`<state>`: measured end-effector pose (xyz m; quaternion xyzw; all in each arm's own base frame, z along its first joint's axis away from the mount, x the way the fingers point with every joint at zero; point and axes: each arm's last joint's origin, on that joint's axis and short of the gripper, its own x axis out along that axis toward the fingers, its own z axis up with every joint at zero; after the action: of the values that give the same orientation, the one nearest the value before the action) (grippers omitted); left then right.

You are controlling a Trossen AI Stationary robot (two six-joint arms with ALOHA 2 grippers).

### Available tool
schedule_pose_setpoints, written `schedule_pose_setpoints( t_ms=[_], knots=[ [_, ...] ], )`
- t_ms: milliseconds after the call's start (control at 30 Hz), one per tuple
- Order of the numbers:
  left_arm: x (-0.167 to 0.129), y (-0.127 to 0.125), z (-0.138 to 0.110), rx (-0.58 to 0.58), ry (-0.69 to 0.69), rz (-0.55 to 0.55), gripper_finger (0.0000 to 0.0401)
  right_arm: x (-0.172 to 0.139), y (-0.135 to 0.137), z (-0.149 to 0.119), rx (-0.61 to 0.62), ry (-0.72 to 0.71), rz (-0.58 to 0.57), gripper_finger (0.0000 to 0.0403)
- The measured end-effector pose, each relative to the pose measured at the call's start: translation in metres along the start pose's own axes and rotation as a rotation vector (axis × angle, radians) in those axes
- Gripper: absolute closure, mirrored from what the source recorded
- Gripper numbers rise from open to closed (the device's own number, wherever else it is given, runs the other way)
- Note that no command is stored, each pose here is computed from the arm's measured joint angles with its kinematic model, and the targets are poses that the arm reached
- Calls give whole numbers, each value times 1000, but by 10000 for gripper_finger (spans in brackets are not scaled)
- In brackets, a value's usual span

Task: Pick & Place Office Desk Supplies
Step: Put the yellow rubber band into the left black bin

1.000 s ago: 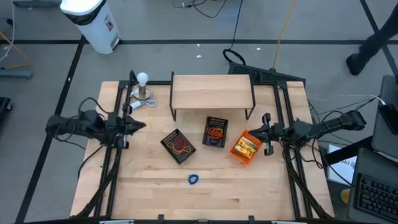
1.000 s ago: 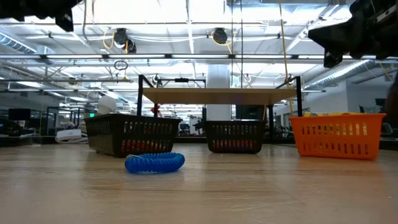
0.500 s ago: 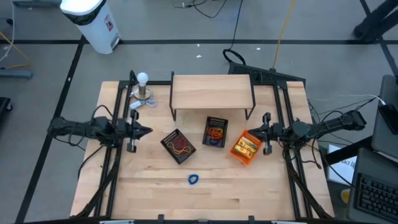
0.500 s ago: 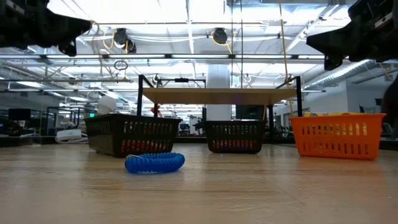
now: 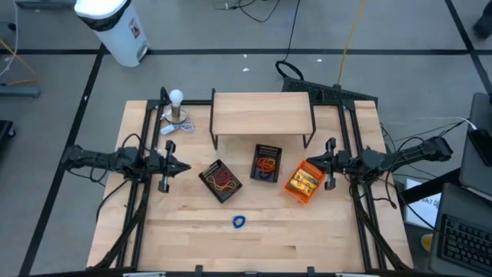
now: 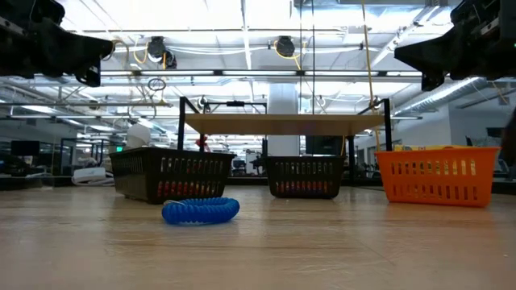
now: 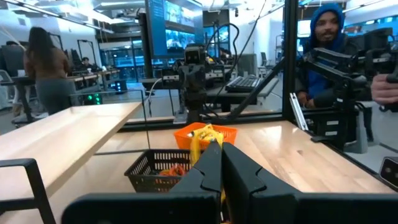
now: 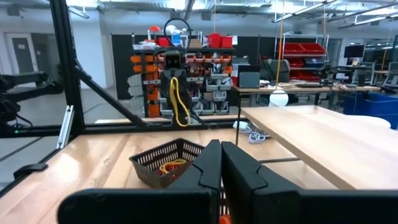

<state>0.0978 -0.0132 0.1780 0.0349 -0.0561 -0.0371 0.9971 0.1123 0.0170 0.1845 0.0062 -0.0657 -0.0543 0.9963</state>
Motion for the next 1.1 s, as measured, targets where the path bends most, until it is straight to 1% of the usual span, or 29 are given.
schedule_pose_setpoints(
  t_ms=[333, 1100],
  knots=[
    [0, 0, 0, 20, 3, -1, 401, 0, 0, 1, 16, -15, 0, 403],
    [0, 0, 0, 2, 0, -2, 401, 0, 0, 0, 14, -4, -1, 403]
  ],
)
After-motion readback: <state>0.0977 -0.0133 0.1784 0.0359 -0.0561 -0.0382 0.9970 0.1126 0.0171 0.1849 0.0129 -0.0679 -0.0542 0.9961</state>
